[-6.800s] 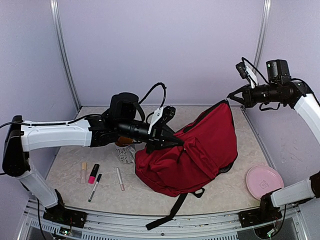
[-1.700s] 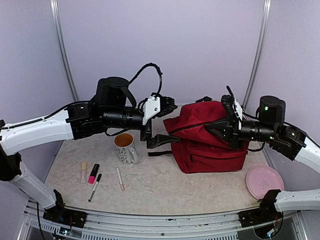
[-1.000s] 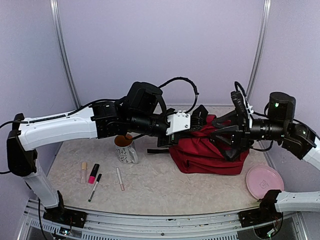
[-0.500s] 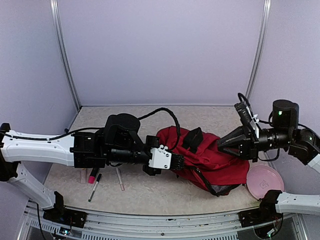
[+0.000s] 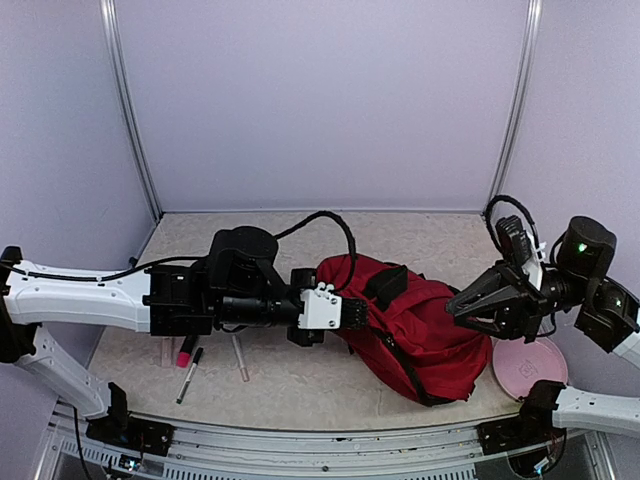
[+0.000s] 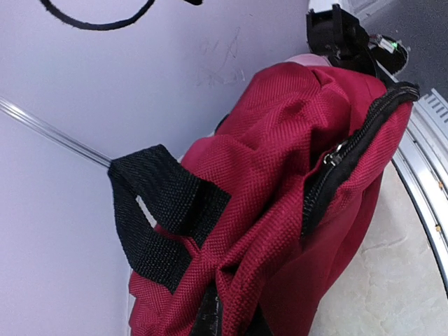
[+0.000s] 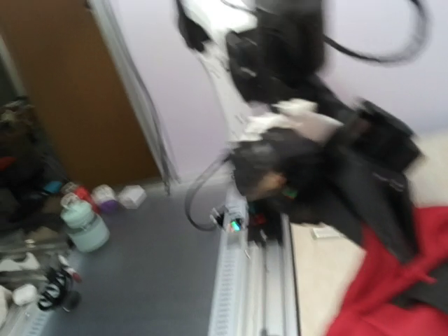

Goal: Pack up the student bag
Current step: Pick up the largest pocket of the bag from the student bag.

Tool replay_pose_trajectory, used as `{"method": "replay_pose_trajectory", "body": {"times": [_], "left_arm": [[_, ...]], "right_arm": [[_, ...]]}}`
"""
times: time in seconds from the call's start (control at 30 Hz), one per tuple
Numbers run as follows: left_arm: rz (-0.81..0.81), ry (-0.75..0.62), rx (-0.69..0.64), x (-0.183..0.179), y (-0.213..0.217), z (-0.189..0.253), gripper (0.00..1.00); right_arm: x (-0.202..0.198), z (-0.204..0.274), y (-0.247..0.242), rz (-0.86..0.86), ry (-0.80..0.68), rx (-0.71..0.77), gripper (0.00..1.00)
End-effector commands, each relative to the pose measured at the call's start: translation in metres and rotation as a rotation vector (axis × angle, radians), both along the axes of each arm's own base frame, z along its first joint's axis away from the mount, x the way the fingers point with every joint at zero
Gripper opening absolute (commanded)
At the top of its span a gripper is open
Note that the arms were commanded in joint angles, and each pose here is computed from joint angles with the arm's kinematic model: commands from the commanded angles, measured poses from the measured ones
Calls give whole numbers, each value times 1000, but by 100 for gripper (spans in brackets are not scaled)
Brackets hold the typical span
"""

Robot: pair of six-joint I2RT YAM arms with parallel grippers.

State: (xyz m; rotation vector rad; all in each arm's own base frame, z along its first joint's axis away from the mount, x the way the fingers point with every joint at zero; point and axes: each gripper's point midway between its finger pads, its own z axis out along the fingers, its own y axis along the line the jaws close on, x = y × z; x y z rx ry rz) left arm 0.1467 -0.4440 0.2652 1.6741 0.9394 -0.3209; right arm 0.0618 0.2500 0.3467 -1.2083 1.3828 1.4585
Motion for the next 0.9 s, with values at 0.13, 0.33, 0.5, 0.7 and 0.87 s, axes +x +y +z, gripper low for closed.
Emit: {"method": "replay_pose_trajectory", "body": {"times": [0.13,0.33,0.5,0.7,0.87], "left_arm": [[-32,71,-255,20,-6,94,0],[-87,60,-257,19,-2,96,0],[-232,-39,-216,-7,8,82,0],[-371,-127,-170,-31,16,67,0],[-344,-190,-178,-32,14,62,0]], "right_arm": [[-18,-25,22,138,53,-20,25],[12,-72,22,-73,68,-166,23],[67,-103,14,-387,47,-293,25],[96,-90,19,-499,-41,-277,26],[89,-72,23,-454,-112,-210,29]]}}
